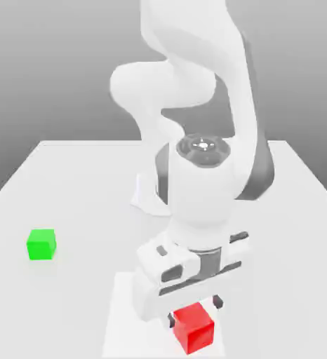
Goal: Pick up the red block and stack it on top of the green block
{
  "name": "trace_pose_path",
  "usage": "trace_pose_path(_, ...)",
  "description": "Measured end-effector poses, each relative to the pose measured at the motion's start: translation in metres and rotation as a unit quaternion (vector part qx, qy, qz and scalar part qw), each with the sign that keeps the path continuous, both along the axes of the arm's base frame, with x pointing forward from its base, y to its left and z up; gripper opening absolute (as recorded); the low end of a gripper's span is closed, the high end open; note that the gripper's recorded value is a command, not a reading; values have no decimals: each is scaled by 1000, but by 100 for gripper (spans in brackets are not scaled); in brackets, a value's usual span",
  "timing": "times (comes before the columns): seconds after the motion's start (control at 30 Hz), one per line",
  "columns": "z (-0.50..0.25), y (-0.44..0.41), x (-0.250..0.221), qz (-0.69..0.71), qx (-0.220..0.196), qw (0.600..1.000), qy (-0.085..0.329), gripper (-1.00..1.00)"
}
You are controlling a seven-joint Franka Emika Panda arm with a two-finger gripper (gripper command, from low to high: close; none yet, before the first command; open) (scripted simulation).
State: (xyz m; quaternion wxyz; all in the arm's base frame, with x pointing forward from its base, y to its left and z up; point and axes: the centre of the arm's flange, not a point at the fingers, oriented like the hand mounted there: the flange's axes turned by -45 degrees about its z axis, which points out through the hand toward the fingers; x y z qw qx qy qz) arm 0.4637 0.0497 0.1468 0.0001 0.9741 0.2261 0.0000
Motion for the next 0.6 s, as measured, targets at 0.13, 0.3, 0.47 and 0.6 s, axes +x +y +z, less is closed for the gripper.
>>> trace_pose_path(0.13, 0, 0, 0, 0, 0, 1000, 0, -100)
trace_pose_path(0.3, 20, 0, 1, 0, 0, 1000, 0, -100)
trace_pose_path(0.47, 70, -44, -6, 4, -10, 1000, -2, -100)
trace_pose_path(0.6, 89, -160, -42, -9, -26, 1000, -1, -100)
